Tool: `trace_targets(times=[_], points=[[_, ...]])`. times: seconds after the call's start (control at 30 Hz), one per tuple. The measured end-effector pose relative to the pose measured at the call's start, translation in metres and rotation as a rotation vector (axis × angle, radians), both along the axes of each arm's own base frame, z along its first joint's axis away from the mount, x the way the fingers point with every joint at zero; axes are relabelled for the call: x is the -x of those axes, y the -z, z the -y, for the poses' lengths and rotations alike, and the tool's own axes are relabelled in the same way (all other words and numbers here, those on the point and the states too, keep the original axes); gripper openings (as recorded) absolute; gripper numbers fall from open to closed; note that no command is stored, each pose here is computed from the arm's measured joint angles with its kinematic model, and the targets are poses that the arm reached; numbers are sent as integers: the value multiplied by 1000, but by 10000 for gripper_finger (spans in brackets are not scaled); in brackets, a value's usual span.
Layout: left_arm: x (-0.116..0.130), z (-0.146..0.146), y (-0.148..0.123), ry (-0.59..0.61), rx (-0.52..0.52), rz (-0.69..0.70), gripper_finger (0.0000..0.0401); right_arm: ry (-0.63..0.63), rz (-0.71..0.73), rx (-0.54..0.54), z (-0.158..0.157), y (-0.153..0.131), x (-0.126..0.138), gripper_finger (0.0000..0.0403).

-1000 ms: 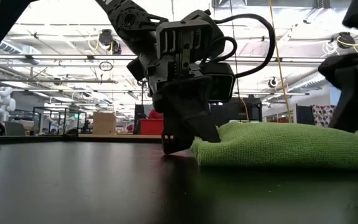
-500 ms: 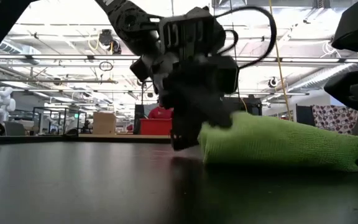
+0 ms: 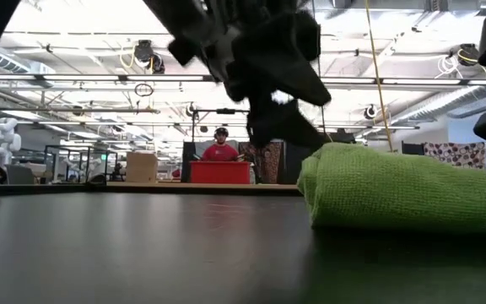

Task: Roll towel
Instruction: Roll the green microfiber towel

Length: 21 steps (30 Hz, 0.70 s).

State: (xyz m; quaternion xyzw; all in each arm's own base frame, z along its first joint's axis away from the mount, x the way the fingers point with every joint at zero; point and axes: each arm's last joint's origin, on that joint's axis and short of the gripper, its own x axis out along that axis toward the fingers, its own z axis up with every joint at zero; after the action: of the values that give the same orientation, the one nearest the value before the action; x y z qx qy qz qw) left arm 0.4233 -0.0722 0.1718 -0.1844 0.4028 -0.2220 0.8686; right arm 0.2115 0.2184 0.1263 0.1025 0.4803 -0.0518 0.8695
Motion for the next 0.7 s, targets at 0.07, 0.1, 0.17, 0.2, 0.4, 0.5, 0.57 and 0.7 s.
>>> trace_targets(times=[0.07,0.1,0.17,0.2,0.4,0.5,0.57,0.7], points=[[5,11,-12,28,-91,65,257,-1,-1,-31,-1,-1,-1,4],[7,20,-18,48,-137,115,257,1,4,-45,-2,-2,-1,4],[13,40,-27,99,-259,205,257,9,10,-63,-3,-3,-1,4],[15,51,-27,128,-324,241,257,9,12,-73,-3,-4,-1,4],[30,101,-19,243,-616,354,258,-8,22,-145,-8,-7,-4,4],[33,110,-7,268,-675,340,258,4,26,-160,-8,-7,-4,4],[34,113,-2,279,-706,340,258,8,31,-168,-9,-8,-5,4],[32,114,9,280,-731,324,258,11,47,-186,-10,-9,-6,4]])
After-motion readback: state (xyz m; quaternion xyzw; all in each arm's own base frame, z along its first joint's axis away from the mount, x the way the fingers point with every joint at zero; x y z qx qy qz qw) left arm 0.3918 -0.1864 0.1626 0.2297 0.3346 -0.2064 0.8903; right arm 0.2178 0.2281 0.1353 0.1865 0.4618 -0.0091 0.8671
